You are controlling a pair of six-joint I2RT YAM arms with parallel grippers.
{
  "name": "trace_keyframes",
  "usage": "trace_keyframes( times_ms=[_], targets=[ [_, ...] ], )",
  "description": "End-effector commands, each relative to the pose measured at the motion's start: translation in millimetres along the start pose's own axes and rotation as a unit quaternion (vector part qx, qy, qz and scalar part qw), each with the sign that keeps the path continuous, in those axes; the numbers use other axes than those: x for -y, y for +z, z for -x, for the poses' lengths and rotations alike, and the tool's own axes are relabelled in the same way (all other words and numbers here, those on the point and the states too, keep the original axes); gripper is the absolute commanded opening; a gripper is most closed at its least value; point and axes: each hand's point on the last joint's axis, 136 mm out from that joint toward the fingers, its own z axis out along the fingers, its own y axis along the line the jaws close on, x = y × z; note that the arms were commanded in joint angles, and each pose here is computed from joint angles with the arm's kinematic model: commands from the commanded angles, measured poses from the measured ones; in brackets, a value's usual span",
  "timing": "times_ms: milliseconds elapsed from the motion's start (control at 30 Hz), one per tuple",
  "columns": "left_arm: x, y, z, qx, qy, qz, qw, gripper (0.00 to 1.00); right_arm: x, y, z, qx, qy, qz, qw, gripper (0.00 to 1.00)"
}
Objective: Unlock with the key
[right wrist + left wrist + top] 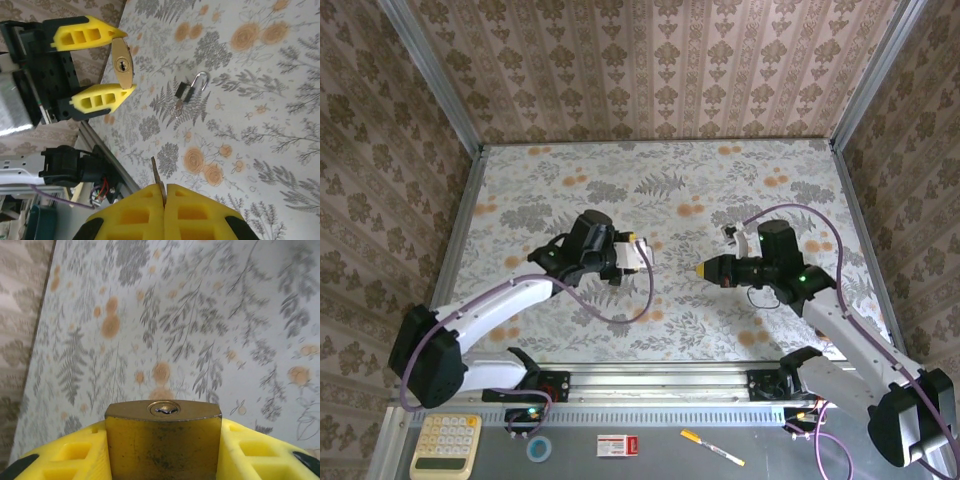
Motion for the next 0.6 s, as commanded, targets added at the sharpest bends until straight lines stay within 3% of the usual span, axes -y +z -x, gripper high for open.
trace_keyframes(
  times_ms=[0,567],
  targets=[
    [4,-10,29,0.047,0.049,-0.002,0.998,0.14,-19,4,-4,-0.007,-0.017,0.038,0.999,0.0],
    [23,-4,75,0.08,0.102,-0.001,0.992,0.08,-37,15,-6,0.021,-0.03,0.08,0.996,0.0]
  ],
)
